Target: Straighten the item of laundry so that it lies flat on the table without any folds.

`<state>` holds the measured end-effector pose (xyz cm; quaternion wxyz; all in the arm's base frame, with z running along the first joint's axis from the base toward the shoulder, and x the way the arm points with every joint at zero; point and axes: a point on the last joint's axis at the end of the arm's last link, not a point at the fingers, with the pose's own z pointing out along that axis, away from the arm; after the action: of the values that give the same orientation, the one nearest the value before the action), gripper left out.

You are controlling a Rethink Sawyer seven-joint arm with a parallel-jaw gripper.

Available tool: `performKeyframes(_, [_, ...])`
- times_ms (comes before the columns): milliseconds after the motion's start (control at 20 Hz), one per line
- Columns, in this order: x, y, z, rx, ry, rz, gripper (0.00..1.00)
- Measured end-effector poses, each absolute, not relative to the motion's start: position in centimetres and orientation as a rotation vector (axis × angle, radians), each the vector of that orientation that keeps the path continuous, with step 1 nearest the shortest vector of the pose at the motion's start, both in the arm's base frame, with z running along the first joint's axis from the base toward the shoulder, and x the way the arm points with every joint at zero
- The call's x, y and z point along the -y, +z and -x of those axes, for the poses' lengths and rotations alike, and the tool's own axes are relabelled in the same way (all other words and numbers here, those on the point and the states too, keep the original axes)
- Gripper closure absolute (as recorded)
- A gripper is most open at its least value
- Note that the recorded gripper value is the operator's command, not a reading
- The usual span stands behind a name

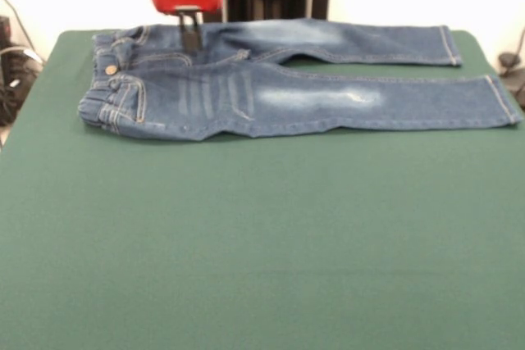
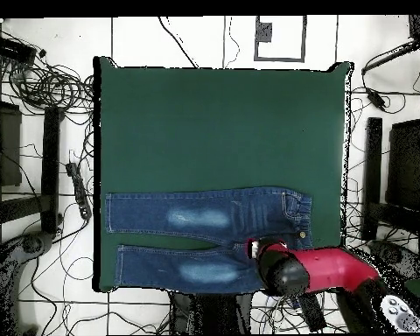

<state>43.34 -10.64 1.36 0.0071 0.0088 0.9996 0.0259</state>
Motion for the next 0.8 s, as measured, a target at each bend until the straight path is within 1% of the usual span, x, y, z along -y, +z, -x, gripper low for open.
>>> performKeyframes(100, [8.6, 0.7, -43.4, -3.120, 0.119, 0.017, 1.00])
performKeyframes(400, [6.4, -1.0, -42.8, -3.148, 0.196, 0.027, 1.00])
performKeyframes(650, [7.3, -1.3, -42.7, -3.155, 0.229, -0.056, 1.00])
performKeyframes(800, [9.2, -0.4, -43.2, -3.149, 0.207, -0.133, 1.00])
